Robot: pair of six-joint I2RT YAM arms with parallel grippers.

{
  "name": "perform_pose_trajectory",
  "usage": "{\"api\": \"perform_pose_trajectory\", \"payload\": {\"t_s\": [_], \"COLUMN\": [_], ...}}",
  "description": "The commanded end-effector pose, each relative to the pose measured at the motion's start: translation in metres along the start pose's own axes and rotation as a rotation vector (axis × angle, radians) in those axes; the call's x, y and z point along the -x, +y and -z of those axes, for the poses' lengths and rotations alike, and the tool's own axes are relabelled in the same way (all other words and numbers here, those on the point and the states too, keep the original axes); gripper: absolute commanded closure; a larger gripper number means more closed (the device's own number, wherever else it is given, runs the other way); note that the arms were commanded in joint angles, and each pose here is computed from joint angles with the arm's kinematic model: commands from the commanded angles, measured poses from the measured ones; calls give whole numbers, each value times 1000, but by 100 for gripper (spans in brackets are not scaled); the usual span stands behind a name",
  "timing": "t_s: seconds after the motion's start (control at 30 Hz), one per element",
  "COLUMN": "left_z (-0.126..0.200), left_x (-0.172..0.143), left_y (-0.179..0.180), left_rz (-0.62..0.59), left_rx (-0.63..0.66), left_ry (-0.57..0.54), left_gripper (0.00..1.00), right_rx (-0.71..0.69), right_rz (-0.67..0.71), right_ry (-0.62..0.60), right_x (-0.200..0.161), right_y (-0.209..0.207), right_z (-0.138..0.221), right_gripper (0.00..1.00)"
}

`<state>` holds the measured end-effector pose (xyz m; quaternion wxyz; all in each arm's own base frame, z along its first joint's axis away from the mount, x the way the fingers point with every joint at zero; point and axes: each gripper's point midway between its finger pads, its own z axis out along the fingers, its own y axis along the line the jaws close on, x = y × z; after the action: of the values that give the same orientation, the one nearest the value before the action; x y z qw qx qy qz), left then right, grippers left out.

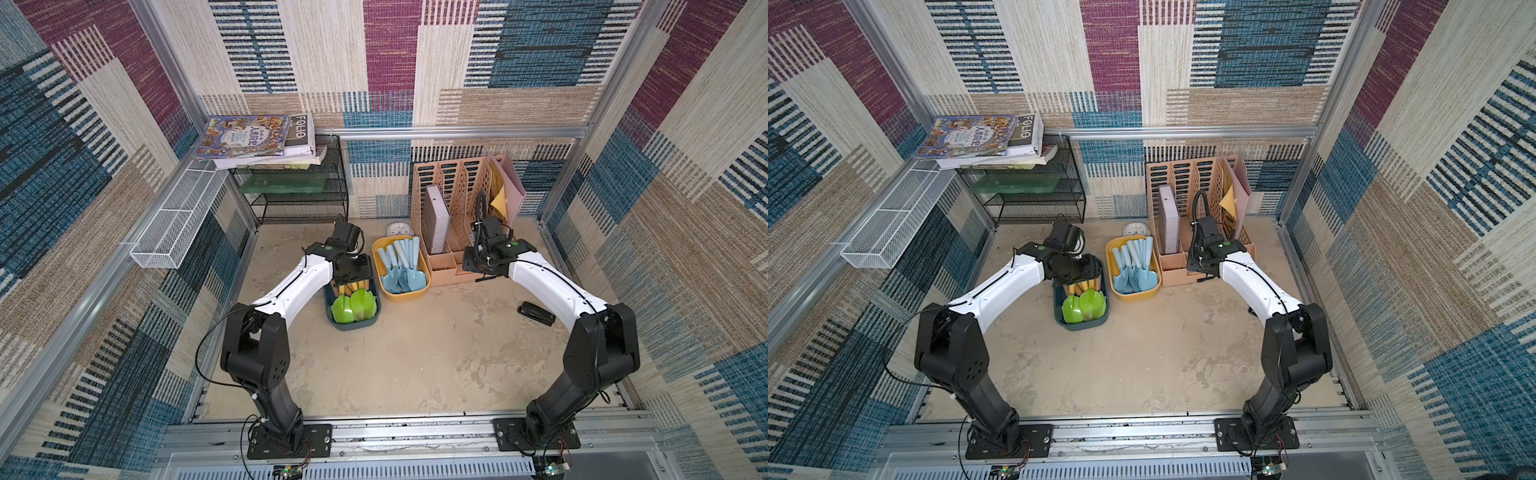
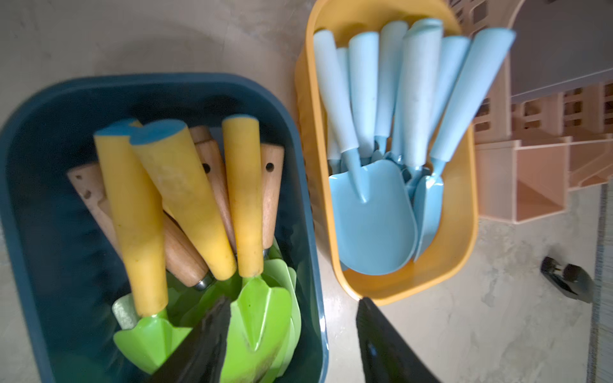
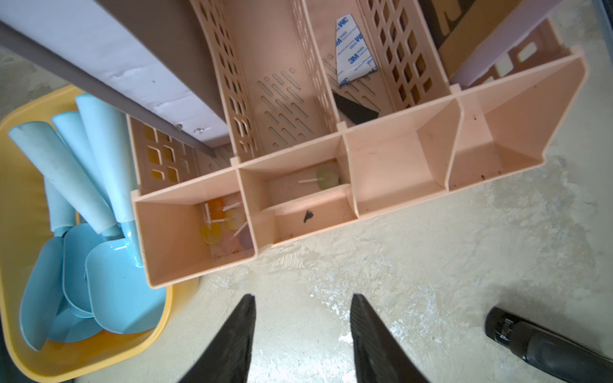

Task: Sort the small shovels by color and place them into the storage box
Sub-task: Place the shovel in the storage box, then reset both arms

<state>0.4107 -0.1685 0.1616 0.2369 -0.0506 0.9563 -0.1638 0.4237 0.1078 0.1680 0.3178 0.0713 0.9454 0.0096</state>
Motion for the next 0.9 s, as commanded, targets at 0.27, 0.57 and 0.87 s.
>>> {"api": "perform_pose_trajectory", "payload": {"t_s": [0.27, 0.57, 0.87], "left_z": [117, 124, 46], "left_x": [24, -10, 0], "left_y": [86, 217, 260], "left_rz": [-80, 70, 107], "left_rx": [409, 755, 613], "left_ry": [-529, -631, -541], "left_gripper": [26, 0, 0], "right_rx": [-295, -669, -723], "right_rz": [-110, -111, -97], "right_ry": [-108, -300, -404], "right_x": [-13, -63, -59], "right_y": [-107, -187, -186], "right_z": [6, 17, -20], "right_gripper": [49, 13, 13]}}
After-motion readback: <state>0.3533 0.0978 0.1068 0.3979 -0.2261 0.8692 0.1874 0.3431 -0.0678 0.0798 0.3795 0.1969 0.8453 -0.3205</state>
